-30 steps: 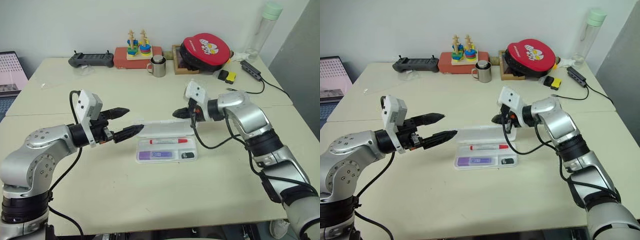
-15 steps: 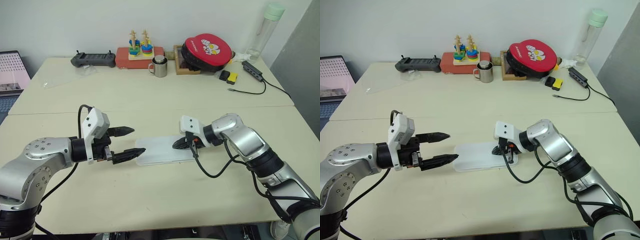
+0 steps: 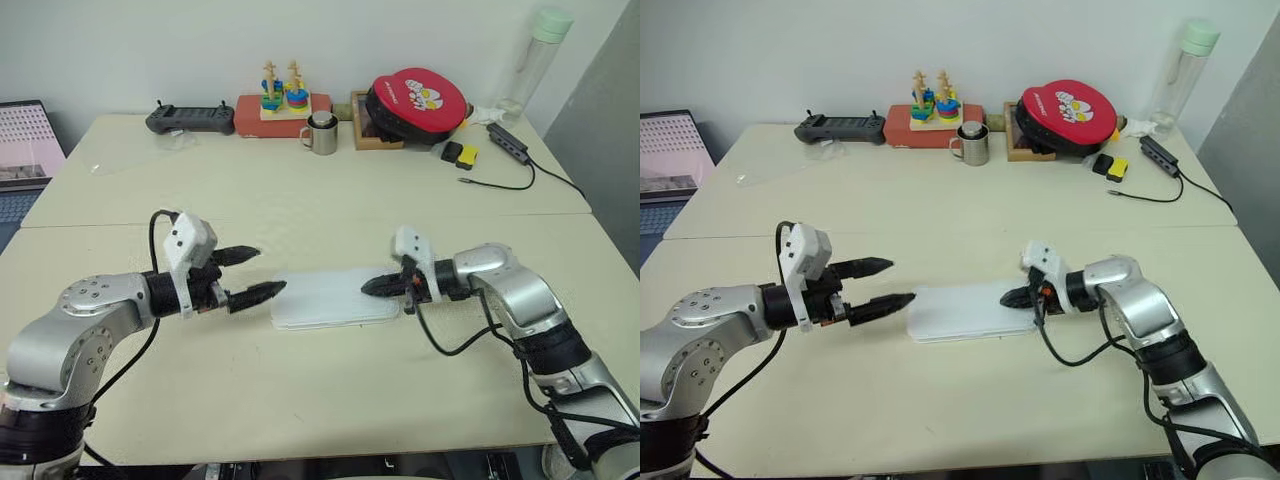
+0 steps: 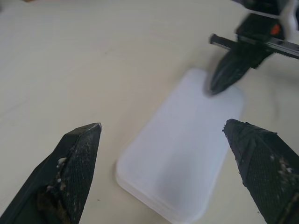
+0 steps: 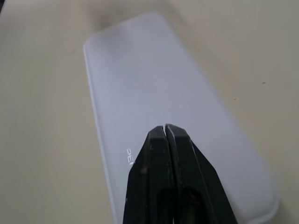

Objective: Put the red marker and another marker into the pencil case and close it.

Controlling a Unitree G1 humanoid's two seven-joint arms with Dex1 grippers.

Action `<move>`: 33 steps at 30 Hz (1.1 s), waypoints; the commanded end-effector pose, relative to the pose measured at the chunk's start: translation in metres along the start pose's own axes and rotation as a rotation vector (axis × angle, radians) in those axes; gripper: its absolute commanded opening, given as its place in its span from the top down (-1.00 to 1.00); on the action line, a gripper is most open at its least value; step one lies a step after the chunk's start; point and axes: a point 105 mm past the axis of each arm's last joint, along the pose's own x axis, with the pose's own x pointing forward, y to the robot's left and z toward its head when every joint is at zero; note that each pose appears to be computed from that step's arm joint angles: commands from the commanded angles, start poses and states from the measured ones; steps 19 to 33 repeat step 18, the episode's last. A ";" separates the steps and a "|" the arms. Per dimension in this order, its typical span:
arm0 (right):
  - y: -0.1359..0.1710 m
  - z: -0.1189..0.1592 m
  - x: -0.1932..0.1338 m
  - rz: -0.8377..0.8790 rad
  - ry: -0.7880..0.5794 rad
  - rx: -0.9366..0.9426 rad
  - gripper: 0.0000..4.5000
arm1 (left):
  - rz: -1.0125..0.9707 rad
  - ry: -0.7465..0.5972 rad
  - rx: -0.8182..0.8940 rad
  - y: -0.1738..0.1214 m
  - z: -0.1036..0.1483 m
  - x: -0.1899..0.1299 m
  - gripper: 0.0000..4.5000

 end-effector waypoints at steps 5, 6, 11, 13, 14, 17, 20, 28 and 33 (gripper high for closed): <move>-0.044 -0.006 -0.051 -0.343 -0.024 0.070 0.21 | 0.276 0.015 0.020 0.053 -0.014 -0.008 -1.00; -0.050 -0.012 -0.058 -0.395 -0.014 0.082 0.11 | 0.297 0.008 0.014 0.057 -0.016 -0.008 -1.00; -0.061 -0.020 -0.077 -0.537 -0.060 0.134 -0.41 | 0.330 0.022 0.015 0.062 -0.028 -0.009 -1.00; -0.060 -0.023 -0.079 -0.554 -0.062 0.146 -0.65 | 0.330 0.025 0.011 0.062 -0.030 -0.010 -1.00; -0.059 -0.024 -0.080 -0.559 -0.064 0.153 -0.75 | 0.330 0.025 0.013 0.062 -0.031 -0.010 -1.00; -0.058 -0.027 -0.081 -0.577 -0.078 0.171 -0.97 | 0.334 0.031 0.027 0.061 -0.032 -0.012 -1.00; -0.058 -0.027 -0.081 -0.579 -0.078 0.171 -0.97 | 0.338 0.035 0.031 0.062 -0.032 -0.012 -1.00; -0.058 -0.027 -0.081 -0.579 -0.078 0.171 -0.97 | 0.338 0.035 0.031 0.062 -0.032 -0.012 -1.00; -0.058 -0.027 -0.081 -0.579 -0.078 0.171 -0.97 | 0.338 0.035 0.031 0.062 -0.032 -0.012 -1.00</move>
